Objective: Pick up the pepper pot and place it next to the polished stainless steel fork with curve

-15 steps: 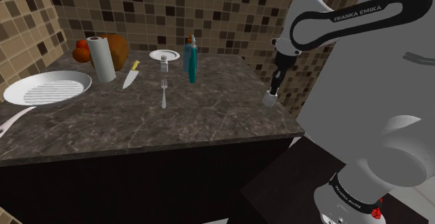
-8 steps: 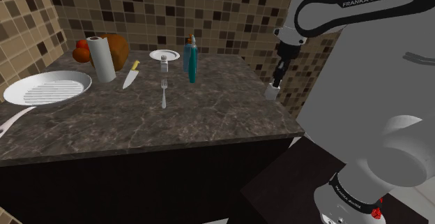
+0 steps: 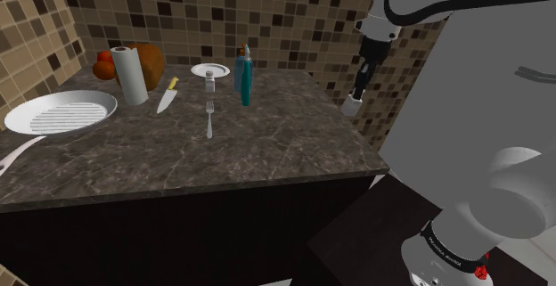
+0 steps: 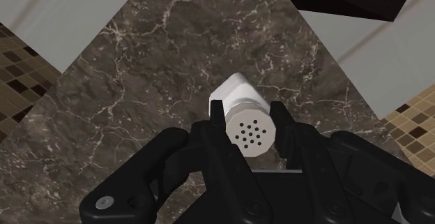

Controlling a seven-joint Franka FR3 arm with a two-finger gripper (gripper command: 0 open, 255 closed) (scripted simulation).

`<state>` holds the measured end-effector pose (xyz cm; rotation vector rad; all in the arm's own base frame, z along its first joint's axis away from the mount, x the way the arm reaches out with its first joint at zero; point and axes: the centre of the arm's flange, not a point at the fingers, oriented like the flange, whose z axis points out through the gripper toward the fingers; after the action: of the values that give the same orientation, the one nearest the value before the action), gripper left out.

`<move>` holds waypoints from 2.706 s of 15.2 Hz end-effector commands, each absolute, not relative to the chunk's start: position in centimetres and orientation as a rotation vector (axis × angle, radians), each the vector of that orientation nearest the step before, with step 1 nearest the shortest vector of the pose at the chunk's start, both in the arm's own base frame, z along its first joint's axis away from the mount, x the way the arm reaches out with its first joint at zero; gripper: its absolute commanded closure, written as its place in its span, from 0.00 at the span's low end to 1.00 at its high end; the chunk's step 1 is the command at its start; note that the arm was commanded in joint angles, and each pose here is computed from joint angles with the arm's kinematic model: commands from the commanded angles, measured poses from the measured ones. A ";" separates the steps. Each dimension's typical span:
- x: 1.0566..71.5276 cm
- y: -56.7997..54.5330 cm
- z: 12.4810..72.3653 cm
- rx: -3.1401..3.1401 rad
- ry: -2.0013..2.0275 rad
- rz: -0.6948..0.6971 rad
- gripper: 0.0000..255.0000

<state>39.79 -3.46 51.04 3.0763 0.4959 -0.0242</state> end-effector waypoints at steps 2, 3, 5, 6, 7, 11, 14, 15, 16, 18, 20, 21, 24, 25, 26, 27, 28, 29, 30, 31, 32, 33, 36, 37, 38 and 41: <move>39.7 -3.5 52.7 3.076 0.496 -0.025 1.00; 39.7 -3.5 52.8 3.076 0.496 -0.025 1.00; 42.1 -2.4 52.3 3.076 0.496 -0.025 1.00; 43.3 -1.9 52.0 3.076 0.496 -0.025 1.00; 44.4 -1.4 51.8 3.076 0.496 -0.025 1.00; 49.2 0.8 50.8 3.076 0.496 -0.025 1.00; 52.7 2.4 50.0 3.076 0.496 -0.025 1.00; 53.9 2.9 49.7 3.076 0.496 -0.025 1.00; 55.1 3.4 49.5 3.076 0.496 -0.025 1.00; 57.4 4.5 49.0 3.076 0.496 -0.025 1.00; 59.8 5.6 48.5 3.076 0.496 -0.025 1.00; 61.0 6.1 48.2 3.076 0.496 -0.025 1.00; 64.5 7.7 47.4 3.076 0.496 -0.025 1.00; 65.7 8.2 47.2 3.076 0.496 -0.025 1.00; 66.9 8.8 46.9 3.076 0.496 -0.025 1.00; 68.0 9.3 46.7 3.076 0.496 -0.025 1.00; 69.2 9.8 46.4 3.076 0.496 -0.025 1.00; 70.4 10.4 46.2 3.076 0.496 -0.025 1.00; 71.6 10.9 45.9 3.076 0.496 -0.025 1.00; 72.8 11.4 45.7 3.076 0.496 -0.025 1.00; 73.9 12.0 45.4 3.076 0.496 -0.025 1.00; 75.8 12.8 45.0 3.076 0.496 -0.025 1.00; 75.8 12.8 43.4 3.076 0.496 -0.025 1.00; 75.8 12.8 42.9 3.076 0.496 -0.025 1.00; 75.8 12.8 42.4 3.076 0.496 -0.025 1.00; 75.8 12.8 40.8 3.076 0.496 -0.025 1.00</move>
<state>75.92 12.70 41.36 3.0764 0.4958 -0.0259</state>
